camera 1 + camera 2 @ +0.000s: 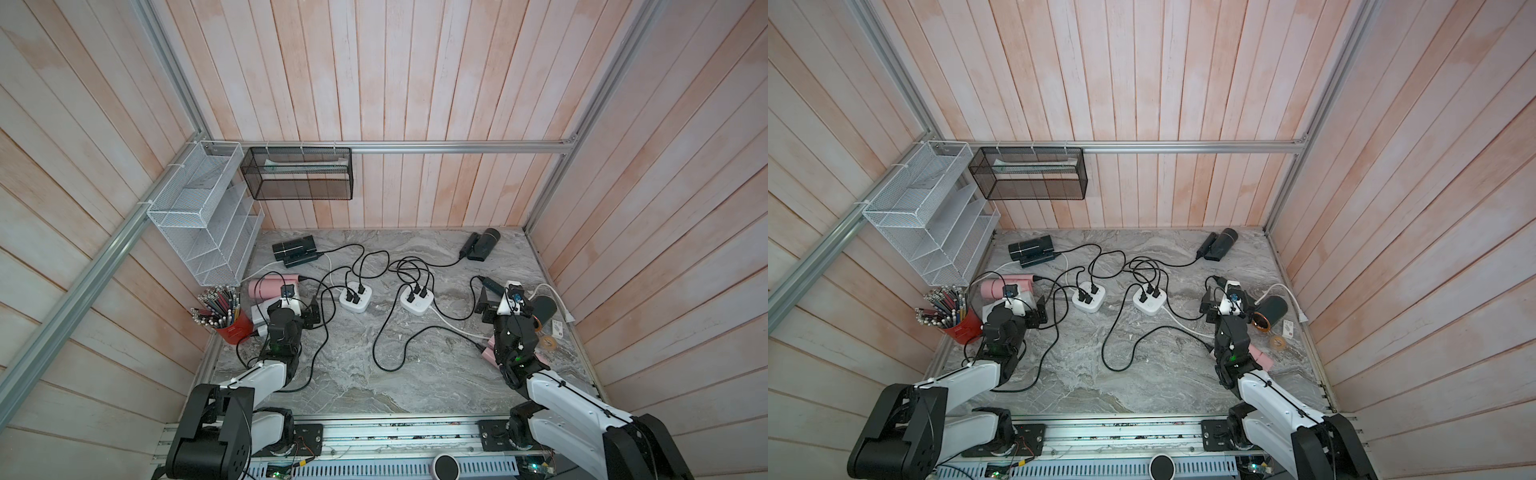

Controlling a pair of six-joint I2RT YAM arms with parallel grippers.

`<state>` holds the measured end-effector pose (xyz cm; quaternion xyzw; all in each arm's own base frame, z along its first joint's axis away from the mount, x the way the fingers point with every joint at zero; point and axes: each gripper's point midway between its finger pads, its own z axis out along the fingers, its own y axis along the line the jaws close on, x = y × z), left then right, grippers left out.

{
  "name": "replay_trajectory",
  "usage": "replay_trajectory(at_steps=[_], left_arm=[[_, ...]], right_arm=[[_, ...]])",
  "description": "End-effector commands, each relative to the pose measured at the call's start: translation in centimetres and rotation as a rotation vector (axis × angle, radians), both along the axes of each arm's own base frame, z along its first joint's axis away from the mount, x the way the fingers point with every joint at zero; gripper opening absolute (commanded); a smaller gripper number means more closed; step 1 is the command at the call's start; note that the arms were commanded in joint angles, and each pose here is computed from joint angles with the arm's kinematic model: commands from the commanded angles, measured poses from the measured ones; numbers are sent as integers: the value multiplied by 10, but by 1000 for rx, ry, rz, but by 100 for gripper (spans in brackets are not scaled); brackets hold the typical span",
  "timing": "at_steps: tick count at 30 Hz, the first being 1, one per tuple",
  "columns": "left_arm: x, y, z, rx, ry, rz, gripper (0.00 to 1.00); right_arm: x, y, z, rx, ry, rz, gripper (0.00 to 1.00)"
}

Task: Charge the blow dryers
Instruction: Reset both arms

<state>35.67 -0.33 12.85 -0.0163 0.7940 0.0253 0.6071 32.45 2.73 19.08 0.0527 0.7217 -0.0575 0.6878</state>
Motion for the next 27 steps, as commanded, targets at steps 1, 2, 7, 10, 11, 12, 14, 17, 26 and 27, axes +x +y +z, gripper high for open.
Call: replay_trajectory(at_steps=[1,2,7,10,11,12,14,17,26,27], left_arm=[[7,-3,17,11,-90,-54,100],[8,-3,18,12,-96,-57,100],[16,-4,19,23,-116,-78,100],[21,-6,21,23,-130,-91,100],[22,-6,19,19,-136,-89,100],[22,-6,17,14,-146,-89,100],[23,-7,9,18,-151,-97,100],[25,-5,2,15,-142,-86,100],[30,-1,-1,-8,-123,-89,100],[30,-1,-1,-7,-124,-87,100]], right_arm=[[1,-2,5,9,-49,9,99],[2,-4,2,6,-44,2,99],[6,-9,-7,2,-40,0,99],[11,-11,-9,-1,-37,1,99],[12,-12,-10,-4,-36,-3,99],[14,-13,-9,-3,-39,-6,99],[17,-14,-10,-1,-45,-3,99],[23,-15,-12,-20,-32,-4,99],[28,-24,-22,-25,-24,9,99],[29,-24,-24,-22,-23,27,99]])
